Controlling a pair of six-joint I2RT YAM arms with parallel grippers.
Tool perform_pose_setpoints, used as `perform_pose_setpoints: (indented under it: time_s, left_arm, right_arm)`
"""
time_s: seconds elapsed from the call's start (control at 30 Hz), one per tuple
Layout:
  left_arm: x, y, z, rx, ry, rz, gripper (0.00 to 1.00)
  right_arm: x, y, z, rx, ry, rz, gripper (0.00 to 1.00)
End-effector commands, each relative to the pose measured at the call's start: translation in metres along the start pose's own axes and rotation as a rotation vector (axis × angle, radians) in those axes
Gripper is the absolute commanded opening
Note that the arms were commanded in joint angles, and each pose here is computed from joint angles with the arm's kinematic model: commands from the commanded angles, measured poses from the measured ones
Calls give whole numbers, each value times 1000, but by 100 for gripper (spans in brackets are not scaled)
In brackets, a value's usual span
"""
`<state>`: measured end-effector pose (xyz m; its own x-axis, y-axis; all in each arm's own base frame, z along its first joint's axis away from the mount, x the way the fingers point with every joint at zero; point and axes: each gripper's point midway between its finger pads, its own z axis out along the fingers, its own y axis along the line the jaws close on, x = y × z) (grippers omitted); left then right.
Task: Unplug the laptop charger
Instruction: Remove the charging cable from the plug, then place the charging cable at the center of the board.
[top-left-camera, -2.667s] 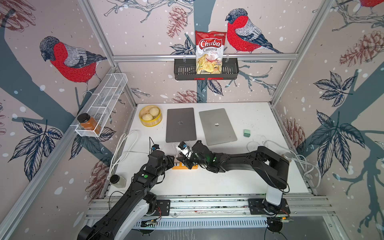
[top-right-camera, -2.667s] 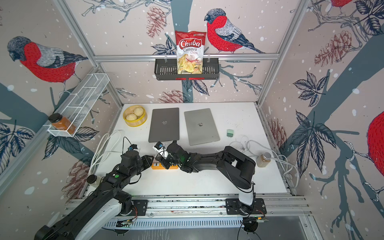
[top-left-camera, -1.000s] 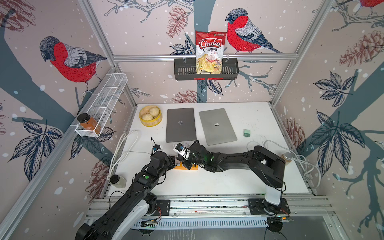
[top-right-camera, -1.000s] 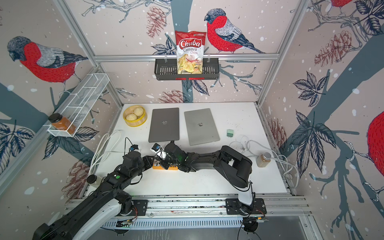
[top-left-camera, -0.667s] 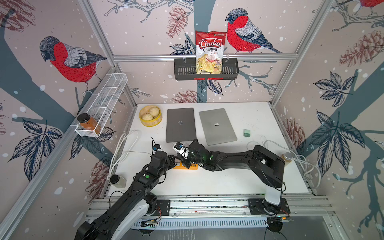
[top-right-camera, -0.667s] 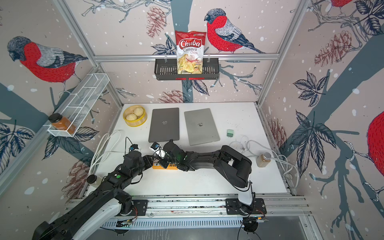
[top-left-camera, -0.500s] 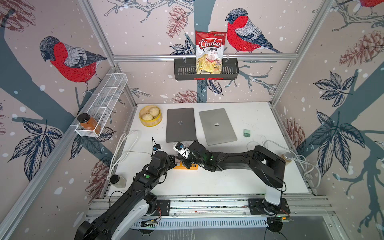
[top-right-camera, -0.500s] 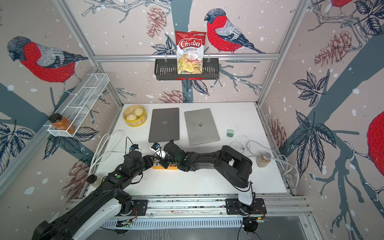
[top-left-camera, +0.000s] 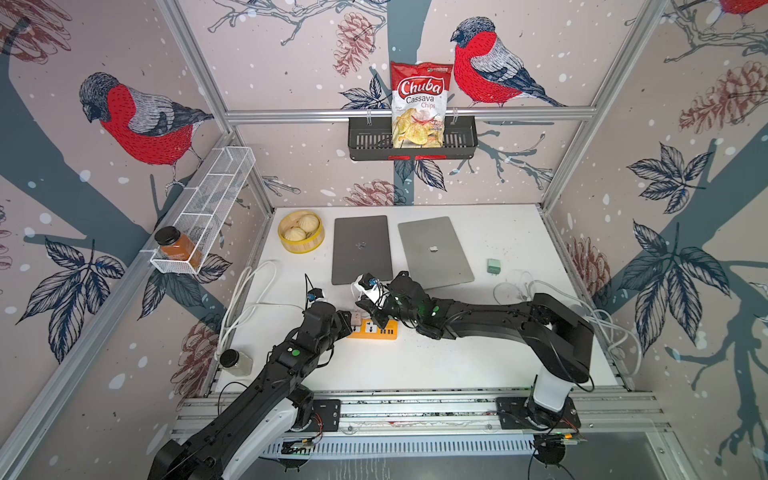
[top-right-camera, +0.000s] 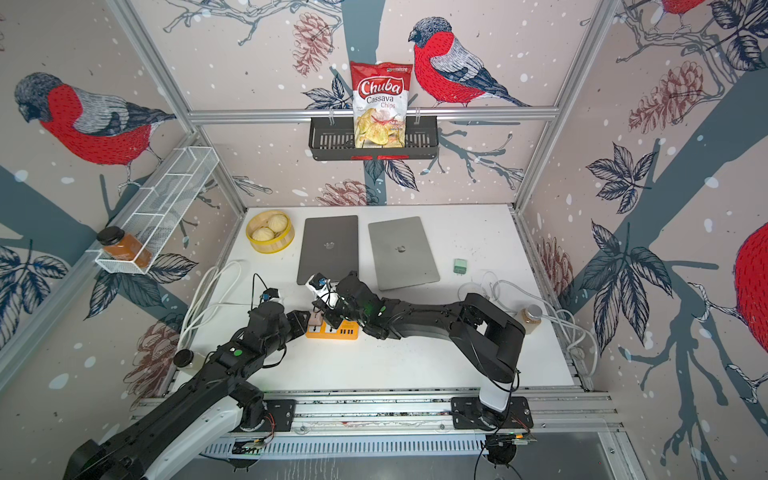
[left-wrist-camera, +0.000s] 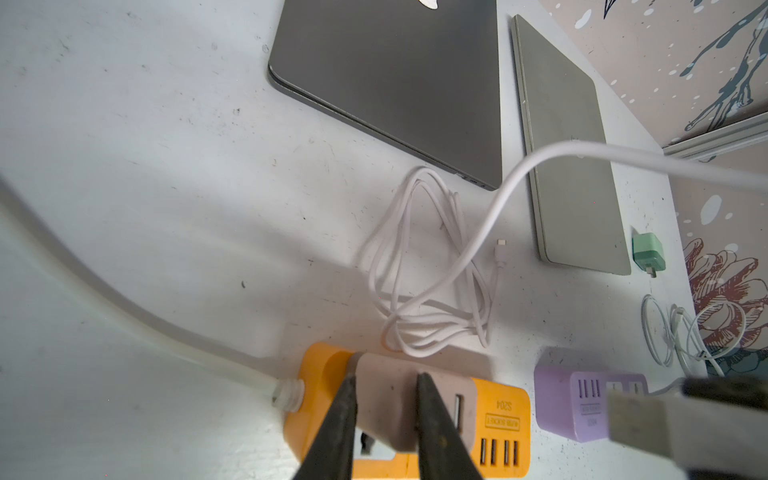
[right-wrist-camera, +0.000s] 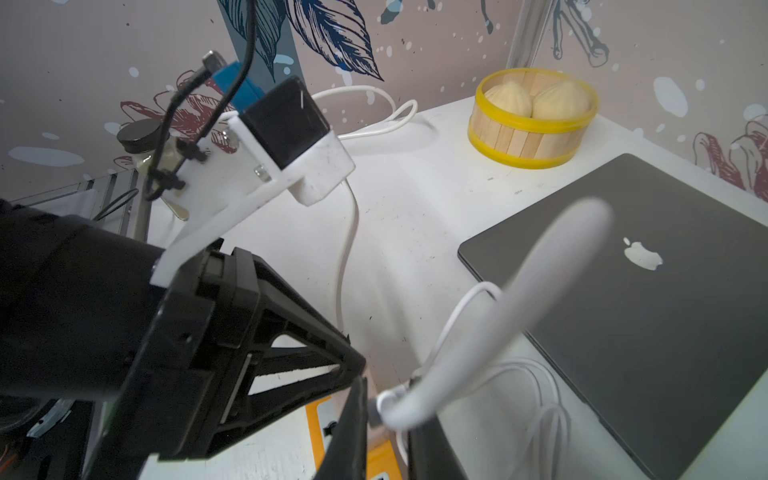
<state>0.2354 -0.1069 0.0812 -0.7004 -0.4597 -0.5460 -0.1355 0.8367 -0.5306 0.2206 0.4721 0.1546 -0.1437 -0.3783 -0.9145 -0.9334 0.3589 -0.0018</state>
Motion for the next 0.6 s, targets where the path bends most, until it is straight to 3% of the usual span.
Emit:
perform_pose_setpoints:
  time_s: [0.0, 0.23, 0.57]
  left_arm:
    - [10, 12, -2, -45, 36, 32, 26]
    - [2, -3, -5, 14, 17, 77, 31]
    - [-15, -22, -15, 63, -26, 130, 33]
  right_arm:
    - [20, -24, -7, 78, 82, 61, 6]
    - [79, -53, -20, 138, 218, 193, 7]
    - [136, -65, 8, 150, 368, 282, 8]
